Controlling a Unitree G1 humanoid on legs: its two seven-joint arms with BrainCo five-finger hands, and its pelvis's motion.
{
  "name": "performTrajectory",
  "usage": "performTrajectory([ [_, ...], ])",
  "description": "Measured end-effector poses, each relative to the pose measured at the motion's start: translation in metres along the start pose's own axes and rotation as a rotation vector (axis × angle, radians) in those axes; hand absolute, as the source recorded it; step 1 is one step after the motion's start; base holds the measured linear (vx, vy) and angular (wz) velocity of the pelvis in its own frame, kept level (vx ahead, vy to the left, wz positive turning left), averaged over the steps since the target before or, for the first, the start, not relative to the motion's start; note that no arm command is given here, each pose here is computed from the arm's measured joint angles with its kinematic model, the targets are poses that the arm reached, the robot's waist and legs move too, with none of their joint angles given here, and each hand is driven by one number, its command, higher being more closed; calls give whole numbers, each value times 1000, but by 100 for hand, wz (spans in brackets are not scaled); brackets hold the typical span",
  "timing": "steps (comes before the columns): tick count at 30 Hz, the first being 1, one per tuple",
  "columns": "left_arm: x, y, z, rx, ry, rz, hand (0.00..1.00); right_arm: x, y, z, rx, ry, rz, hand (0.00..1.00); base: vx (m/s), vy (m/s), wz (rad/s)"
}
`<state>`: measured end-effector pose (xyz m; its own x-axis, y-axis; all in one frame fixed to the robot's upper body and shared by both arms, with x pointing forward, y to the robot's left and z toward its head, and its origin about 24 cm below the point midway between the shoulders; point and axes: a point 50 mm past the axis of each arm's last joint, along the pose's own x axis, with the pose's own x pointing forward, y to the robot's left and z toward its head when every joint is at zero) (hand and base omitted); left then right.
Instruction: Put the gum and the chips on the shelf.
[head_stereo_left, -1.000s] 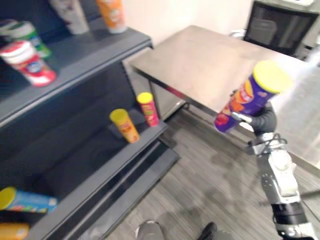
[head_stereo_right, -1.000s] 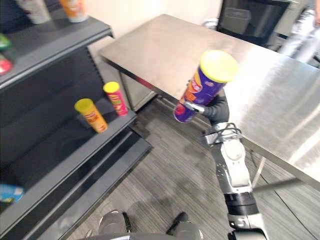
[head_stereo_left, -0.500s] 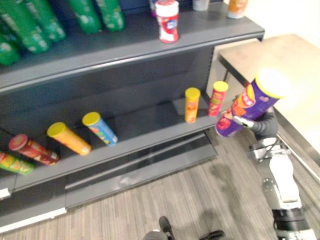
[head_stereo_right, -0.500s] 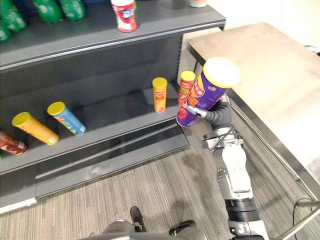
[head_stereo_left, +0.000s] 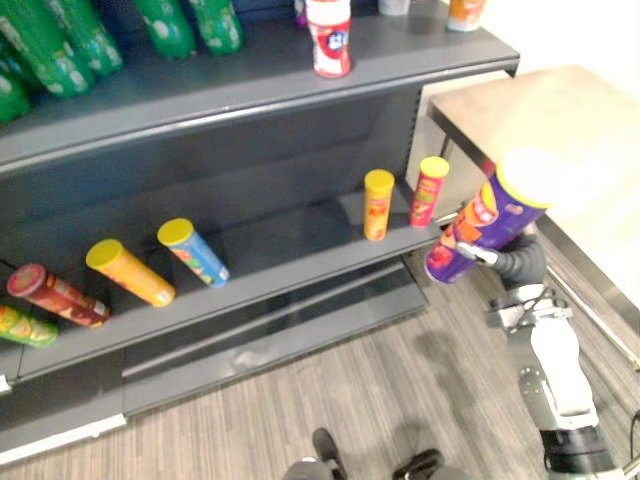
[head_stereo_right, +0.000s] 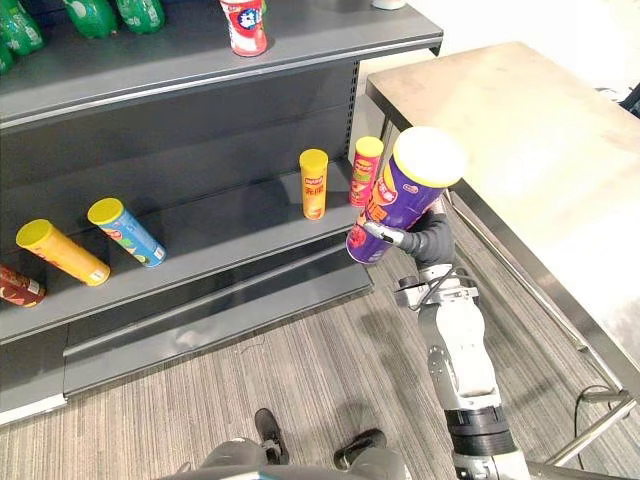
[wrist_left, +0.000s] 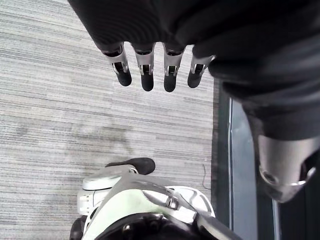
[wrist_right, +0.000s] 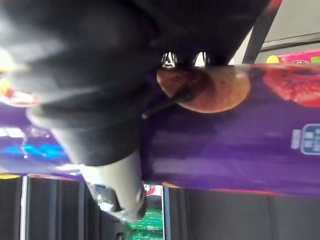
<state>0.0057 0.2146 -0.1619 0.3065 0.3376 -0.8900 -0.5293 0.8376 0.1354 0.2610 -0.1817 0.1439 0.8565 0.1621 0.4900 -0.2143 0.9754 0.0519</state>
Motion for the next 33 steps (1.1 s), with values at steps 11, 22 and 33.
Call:
performTrajectory([
  [11, 1, 2, 8, -30, -29, 8, 0, 11, 19, 3, 16, -34, 156, 100, 66, 34, 14],
  [22, 7, 0, 31, -19, -65, -2, 0, 21, 61, 7, 118, -124, 287, 100, 131, 28, 93],
  [33, 5, -13, 25, -17, -66, -40, 0, 28, 63, 11, 120, -143, 301, 100, 49, -188, 18],
])
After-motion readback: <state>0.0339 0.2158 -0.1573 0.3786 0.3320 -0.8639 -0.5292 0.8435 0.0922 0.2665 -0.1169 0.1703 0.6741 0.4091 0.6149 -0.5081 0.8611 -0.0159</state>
